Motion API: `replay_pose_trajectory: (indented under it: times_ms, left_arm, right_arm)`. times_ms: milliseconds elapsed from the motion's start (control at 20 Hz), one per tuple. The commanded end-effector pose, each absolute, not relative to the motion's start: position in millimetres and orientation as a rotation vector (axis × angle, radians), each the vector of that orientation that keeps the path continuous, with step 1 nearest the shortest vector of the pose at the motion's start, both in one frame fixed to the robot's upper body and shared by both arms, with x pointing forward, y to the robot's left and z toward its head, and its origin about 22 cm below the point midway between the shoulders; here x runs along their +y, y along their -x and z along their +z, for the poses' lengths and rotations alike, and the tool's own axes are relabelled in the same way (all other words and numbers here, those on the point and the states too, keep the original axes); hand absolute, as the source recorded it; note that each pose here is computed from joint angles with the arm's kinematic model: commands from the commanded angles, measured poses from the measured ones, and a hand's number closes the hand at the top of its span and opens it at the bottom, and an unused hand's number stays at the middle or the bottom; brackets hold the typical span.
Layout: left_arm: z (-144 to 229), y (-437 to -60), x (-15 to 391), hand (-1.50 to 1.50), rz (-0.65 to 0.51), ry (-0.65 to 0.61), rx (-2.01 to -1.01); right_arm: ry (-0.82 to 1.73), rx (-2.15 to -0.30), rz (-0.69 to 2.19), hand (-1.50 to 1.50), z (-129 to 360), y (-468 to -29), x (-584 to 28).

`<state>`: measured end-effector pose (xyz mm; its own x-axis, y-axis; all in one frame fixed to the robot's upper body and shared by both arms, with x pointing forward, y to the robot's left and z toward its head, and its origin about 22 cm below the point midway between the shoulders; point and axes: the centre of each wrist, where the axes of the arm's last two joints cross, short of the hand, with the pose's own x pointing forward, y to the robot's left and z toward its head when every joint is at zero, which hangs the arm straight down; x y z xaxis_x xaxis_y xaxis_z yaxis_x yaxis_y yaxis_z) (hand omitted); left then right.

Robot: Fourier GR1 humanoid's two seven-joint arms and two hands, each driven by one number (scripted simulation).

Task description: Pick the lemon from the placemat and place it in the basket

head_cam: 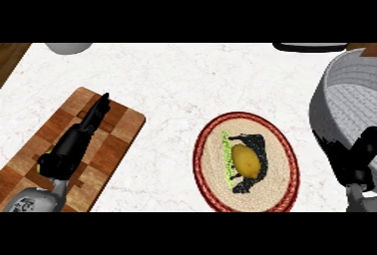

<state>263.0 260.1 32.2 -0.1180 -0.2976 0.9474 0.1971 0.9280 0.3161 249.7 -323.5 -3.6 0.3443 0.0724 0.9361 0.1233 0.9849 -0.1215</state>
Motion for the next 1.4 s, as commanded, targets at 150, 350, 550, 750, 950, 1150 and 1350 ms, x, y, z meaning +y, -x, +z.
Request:
replay_pose_trajectory:
  times_ms: [150,350,550,750,950,1150,1350]
  left_arm:
    - [52,-278,265,0.0,-0.408,-0.076,-1.72]
    - [48,-280,251,0.0,-0.424,-0.016,-1.695]
    - [52,-283,258,0.0,-0.404,-0.007,-1.684]
    - [65,-283,260,0.0,-0.377,-0.041,-1.691]
    - [49,-274,263,0.0,-0.379,-0.054,-1.671]
    - [55,-279,269,0.0,-0.369,-0.081,-1.668]
    - [54,-279,274,0.0,-0.366,-0.078,-1.663]
  right_arm:
    - [-0.089,-1.56,0.263,1.5,52,-290,-302]
    - [-0.446,-1.856,0.598,1.5,89,-283,-222]
    - [-0.429,-1.949,0.672,-1.5,52,-251,-169]
    - [-0.092,-1.962,0.725,-1.5,46,-227,-154]
    - [0.294,-1.961,0.772,-1.5,89,-242,-167]
    - [0.581,-1.883,0.931,-1.5,138,-246,-193]
    - [0.703,-1.599,1.258,-1.5,168,-241,-203]
